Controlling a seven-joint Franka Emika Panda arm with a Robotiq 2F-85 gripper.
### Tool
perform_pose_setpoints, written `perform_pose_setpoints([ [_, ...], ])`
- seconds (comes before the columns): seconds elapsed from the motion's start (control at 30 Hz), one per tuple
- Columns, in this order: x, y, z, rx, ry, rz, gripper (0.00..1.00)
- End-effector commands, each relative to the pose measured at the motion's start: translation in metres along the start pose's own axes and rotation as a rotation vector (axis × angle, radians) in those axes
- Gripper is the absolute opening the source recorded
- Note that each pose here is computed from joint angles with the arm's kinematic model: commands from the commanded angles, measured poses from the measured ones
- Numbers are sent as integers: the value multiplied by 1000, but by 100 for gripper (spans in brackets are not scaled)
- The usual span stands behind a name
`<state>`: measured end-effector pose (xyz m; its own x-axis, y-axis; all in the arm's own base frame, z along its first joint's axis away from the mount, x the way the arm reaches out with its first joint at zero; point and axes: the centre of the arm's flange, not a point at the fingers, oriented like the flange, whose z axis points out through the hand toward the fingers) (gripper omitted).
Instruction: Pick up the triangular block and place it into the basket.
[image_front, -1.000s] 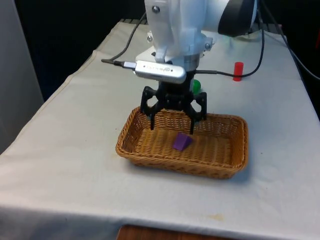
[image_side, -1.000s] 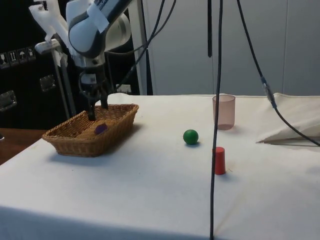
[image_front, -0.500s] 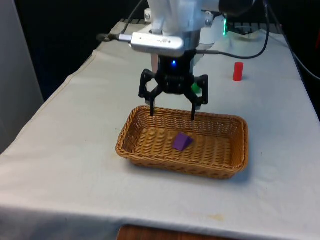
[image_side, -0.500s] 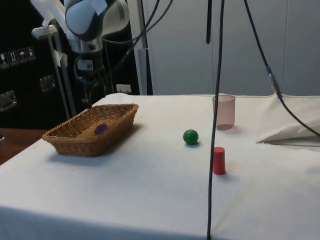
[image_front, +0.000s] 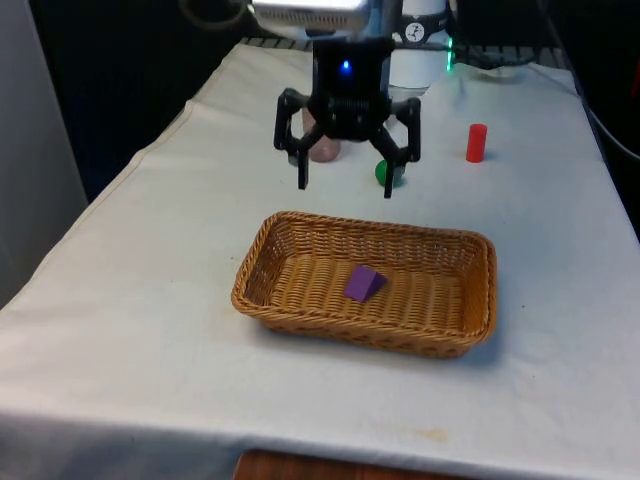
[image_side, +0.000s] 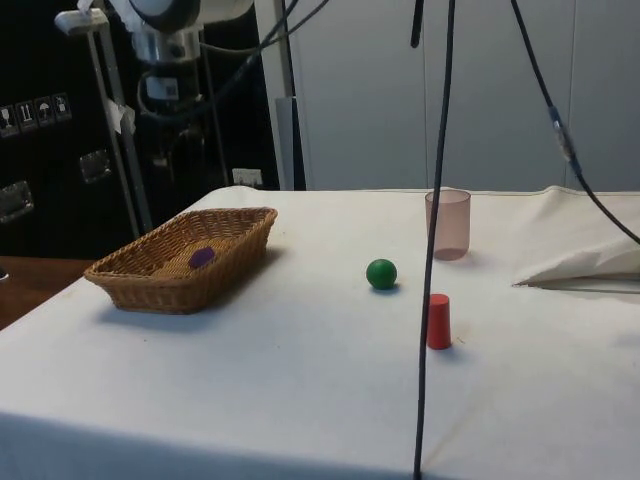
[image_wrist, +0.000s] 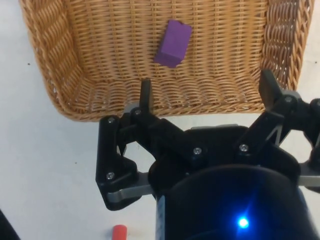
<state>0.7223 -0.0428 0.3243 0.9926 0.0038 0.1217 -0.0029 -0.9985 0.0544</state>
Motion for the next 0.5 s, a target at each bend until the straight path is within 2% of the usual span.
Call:
perform_pose_setpoints([
  [0.0,0,1,-6,-6,-6,7,100],
  [0.07,0,1,-6,2,3,3,100],
  [0.1,0,1,-12,-3,-4,9,100],
  [0.33,3,4,-42,5,9,16,100],
  [0.37,3,3,-37,11,16,10,100],
  [0.4,4,4,-49,7,13,17,100],
  [0.47,5,4,-55,10,14,18,100],
])
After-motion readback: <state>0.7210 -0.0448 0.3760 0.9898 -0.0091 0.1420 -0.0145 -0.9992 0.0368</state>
